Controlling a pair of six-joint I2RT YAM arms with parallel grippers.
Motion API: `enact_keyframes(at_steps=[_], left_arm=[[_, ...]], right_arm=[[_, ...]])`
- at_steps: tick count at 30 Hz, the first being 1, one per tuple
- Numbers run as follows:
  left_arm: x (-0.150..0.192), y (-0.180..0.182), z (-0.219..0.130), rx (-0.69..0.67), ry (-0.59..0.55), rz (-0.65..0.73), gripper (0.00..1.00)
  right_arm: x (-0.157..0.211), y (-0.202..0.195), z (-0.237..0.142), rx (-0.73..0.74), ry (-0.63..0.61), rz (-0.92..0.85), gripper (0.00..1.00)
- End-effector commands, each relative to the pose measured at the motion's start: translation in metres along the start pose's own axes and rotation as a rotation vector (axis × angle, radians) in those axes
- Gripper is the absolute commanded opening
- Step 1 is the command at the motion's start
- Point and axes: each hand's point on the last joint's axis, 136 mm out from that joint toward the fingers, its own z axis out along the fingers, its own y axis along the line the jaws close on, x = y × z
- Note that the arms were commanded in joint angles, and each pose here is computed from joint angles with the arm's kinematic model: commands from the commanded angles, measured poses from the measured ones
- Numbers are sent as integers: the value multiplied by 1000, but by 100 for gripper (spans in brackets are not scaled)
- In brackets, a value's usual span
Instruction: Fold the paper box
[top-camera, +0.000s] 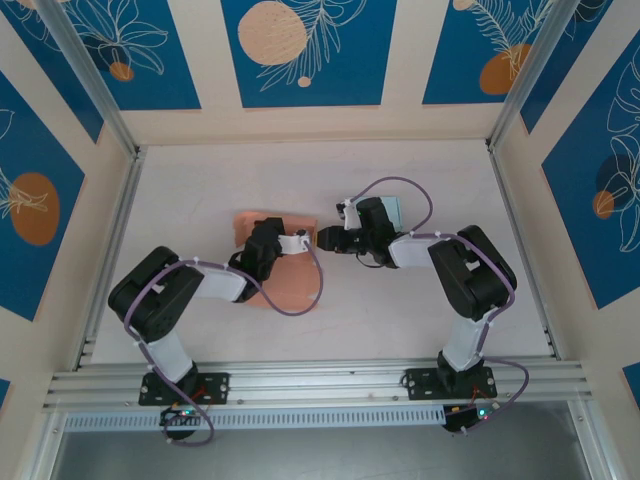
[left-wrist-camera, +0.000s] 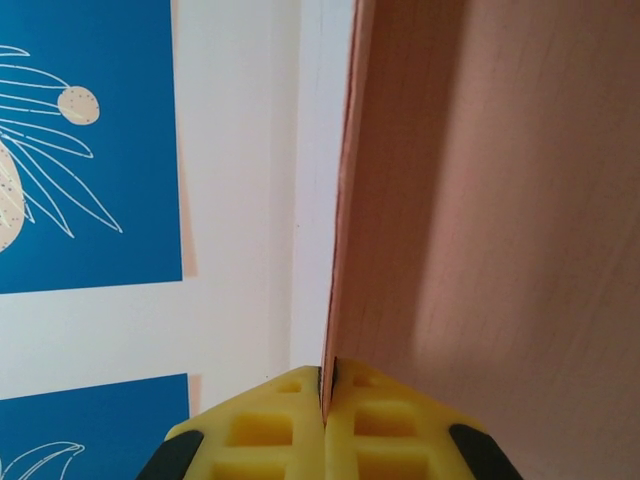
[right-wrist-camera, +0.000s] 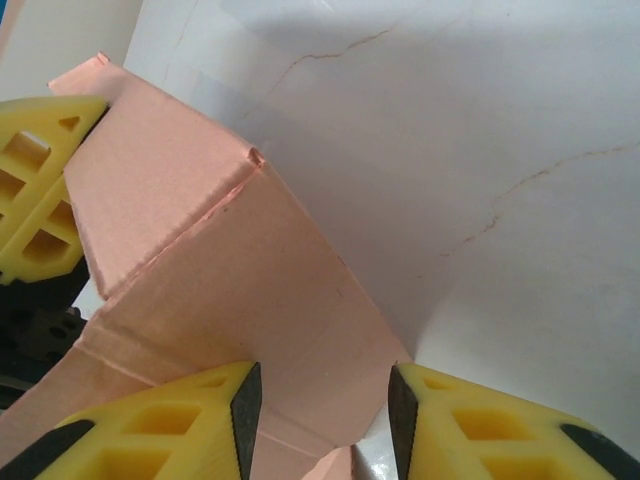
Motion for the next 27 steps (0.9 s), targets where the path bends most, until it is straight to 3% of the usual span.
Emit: enact_keyframes(at_steps=[1, 17, 27], left_arm=[[-4, 0, 1, 23, -34, -21, 0], [-2, 10, -3, 36, -57, -57, 0], [-2, 12, -2, 44, -61, -63, 0]], right_arm=[[10, 12, 5, -37, 13, -59, 46], [18, 20, -14, -27, -38, -61, 53], [15, 35, -18, -100, -57, -76, 61]])
